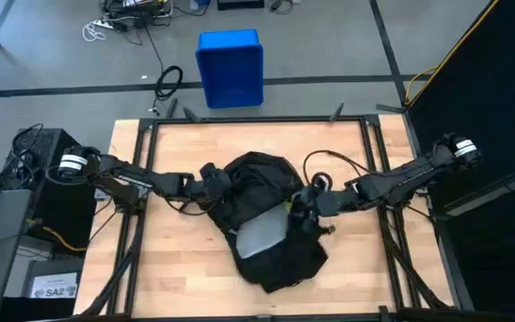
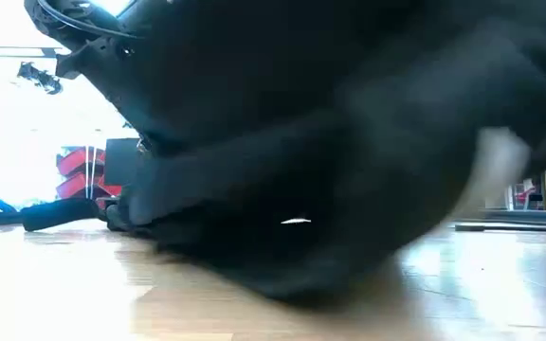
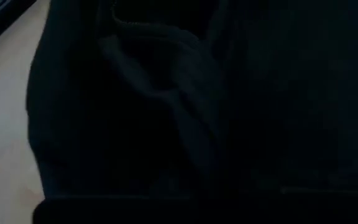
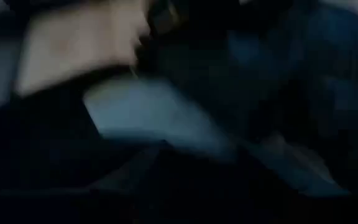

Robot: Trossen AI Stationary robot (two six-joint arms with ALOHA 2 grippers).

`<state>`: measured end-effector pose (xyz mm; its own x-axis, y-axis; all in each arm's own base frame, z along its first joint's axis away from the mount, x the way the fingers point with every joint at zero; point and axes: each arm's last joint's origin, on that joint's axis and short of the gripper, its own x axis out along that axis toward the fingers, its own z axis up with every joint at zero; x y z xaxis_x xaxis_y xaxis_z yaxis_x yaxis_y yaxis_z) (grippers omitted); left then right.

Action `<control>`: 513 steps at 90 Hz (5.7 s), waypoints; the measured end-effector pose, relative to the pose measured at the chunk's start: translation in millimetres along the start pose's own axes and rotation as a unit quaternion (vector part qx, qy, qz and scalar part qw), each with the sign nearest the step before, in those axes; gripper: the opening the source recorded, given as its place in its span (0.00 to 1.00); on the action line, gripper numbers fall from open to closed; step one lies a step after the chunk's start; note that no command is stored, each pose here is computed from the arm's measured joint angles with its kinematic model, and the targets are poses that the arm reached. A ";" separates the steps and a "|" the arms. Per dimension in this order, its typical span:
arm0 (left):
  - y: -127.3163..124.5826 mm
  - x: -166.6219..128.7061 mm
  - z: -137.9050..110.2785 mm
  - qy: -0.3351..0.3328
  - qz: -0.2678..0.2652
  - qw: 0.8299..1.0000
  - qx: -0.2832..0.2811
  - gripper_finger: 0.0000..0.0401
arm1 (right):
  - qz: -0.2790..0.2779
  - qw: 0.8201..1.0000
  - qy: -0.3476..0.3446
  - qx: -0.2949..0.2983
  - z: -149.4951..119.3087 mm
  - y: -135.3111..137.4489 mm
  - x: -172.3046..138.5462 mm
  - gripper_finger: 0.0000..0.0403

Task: Unpack backpack
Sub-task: Remove the phone from the backpack

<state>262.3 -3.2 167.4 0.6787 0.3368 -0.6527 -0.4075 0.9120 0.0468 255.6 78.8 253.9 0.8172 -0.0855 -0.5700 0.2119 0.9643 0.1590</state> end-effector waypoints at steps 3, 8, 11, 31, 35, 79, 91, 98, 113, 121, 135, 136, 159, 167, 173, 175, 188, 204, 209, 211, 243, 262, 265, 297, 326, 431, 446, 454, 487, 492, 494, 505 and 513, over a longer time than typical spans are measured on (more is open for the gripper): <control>-0.3 0.0 0.5 -0.002 -0.001 1.000 -0.001 0.00 | 0.008 1.000 -0.019 -0.010 3.0 3.0 2.1 0.42; -0.6 -0.1 1.4 -0.006 -0.003 1.000 -0.003 0.00 | 0.017 0.999 -0.041 -0.024 6.8 6.0 4.7 0.42; -0.8 -0.2 1.8 -0.007 -0.003 1.000 -0.003 0.00 | 0.020 0.998 -0.051 -0.031 8.4 7.1 5.6 0.41; -0.9 -0.2 3.0 -0.015 -0.001 1.000 -0.007 0.00 | 0.029 0.996 -0.084 -0.015 13.7 11.1 10.8 0.41; -1.1 -0.1 3.8 -0.019 -0.001 1.000 -0.008 0.00 | 0.043 0.995 -0.084 -0.014 11.5 16.0 18.1 0.41; -3.4 -1.0 11.5 -0.055 -0.010 0.998 -0.027 0.00 | -0.025 0.999 0.042 0.004 -53.7 20.9 105.7 0.38; -3.1 -0.8 10.3 -0.049 -0.010 0.998 -0.026 0.00 | -0.060 0.995 0.075 -0.001 -60.6 17.4 97.6 0.35; -3.2 -0.7 9.5 -0.044 -0.014 0.999 -0.028 0.00 | -0.076 0.993 0.091 0.005 -60.2 14.6 89.0 0.34; -3.5 -0.7 9.5 -0.044 -0.018 0.998 -0.032 0.00 | -0.125 0.988 0.093 0.015 -59.1 11.3 71.7 0.32; -3.9 -0.7 9.9 -0.046 -0.025 0.998 -0.033 0.00 | -0.147 0.987 0.056 0.013 -54.5 13.4 66.6 0.32; -4.5 -0.7 10.1 -0.045 -0.036 0.998 -0.034 0.00 | -0.169 0.985 0.005 0.026 -46.9 13.0 67.2 0.33; -4.5 -0.7 10.1 -0.045 -0.036 0.998 -0.034 0.00 | -0.169 0.985 0.004 0.026 -46.4 12.6 67.5 0.33; -4.6 -0.8 10.2 -0.045 -0.037 0.998 -0.033 0.00 | -0.188 0.982 0.007 0.012 -39.4 -1.4 72.9 0.47; -4.6 -0.8 10.3 -0.046 -0.037 0.998 -0.029 0.00 | -0.190 0.982 0.009 0.012 -38.0 -4.4 74.1 0.54; -4.6 -0.9 10.5 -0.047 -0.037 0.998 -0.026 0.00 | -0.194 0.981 0.009 0.015 -36.7 -7.6 75.2 0.60; -4.6 -0.9 10.6 -0.047 -0.037 0.998 -0.026 0.00 | -0.195 0.981 0.009 0.017 -36.2 -8.8 75.5 0.61; -3.7 -4.3 13.7 -0.054 -0.004 0.998 0.006 0.00 | -0.191 0.981 0.019 0.021 -35.2 -13.0 77.0 0.70; -2.9 -17.2 24.3 -0.092 0.029 0.995 0.009 0.00 | -0.187 0.981 0.041 0.012 -39.6 -12.2 75.7 0.75; -3.3 -20.2 25.5 -0.098 0.026 0.995 0.008 0.00 | -0.186 0.981 0.043 0.012 -40.6 -11.3 75.2 0.76; -3.3 -21.5 26.3 -0.100 0.025 0.995 0.008 0.00 | -0.186 0.981 0.044 0.013 -41.0 -10.9 75.0 0.76; -5.6 -25.5 27.9 -0.108 0.033 0.989 0.092 0.15 | -0.186 0.981 0.046 0.020 -41.8 -10.8 74.7 0.72; 0.7 -28.0 30.2 -0.119 0.134 0.977 0.114 0.38 | -0.186 0.981 0.046 0.020 -41.7 -10.7 74.7 0.73; 1.7 -29.4 31.8 -0.126 0.152 0.974 0.115 0.41 | -0.186 0.981 0.046 0.020 -41.7 -10.7 74.7 0.73; -3.4 -60.9 58.1 -0.241 0.187 0.942 0.140 0.56 | -0.187 0.981 0.045 0.028 -41.9 -10.8 74.7 0.76; -15.2 -69.3 57.5 -0.248 0.207 0.925 0.198 0.56 | -0.187 0.981 0.046 0.029 -42.0 -10.9 74.7 0.76; -102.8 18.3 43.0 -0.072 0.089 0.932 0.344 0.56 | -0.188 0.980 0.052 0.029 -42.9 -11.5 74.6 0.78; -102.9 23.0 51.0 -0.017 0.156 0.920 0.360 0.56 | -0.184 0.981 0.059 0.029 -43.9 -11.6 74.5 0.77; -102.2 21.7 54.0 -0.010 0.167 0.919 0.358 0.56 | -0.183 0.981 0.060 0.029 -44.1 -11.5 74.4 0.77; -96.6 20.7 45.6 0.033 0.176 0.911 0.371 0.56 | -0.179 0.981 0.065 0.035 -44.9 -11.0 74.2 0.77; -96.9 20.7 44.3 0.042 0.155 0.913 0.375 0.56 | -0.177 0.981 0.066 0.036 -45.0 -10.9 74.2 0.76; -97.3 20.5 44.1 0.044 0.143 0.914 0.378 0.56 | -0.176 0.981 0.067 0.036 -45.0 -10.9 74.2 0.76; -97.6 15.9 46.5 0.048 0.097 0.918 0.382 0.56 | -0.171 0.982 0.073 0.036 -45.5 -10.6 74.2 0.77; -95.7 9.0 49.5 0.048 0.086 0.916 0.389 0.56 | -0.171 0.982 0.076 0.035 -46.1 -10.9 74.0 0.78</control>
<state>337.6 -75.8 194.5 0.5731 0.5032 -0.6468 0.0801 0.7510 0.6554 289.1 73.6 172.9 0.6031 -0.3575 -0.7130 0.5006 0.8656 -0.0106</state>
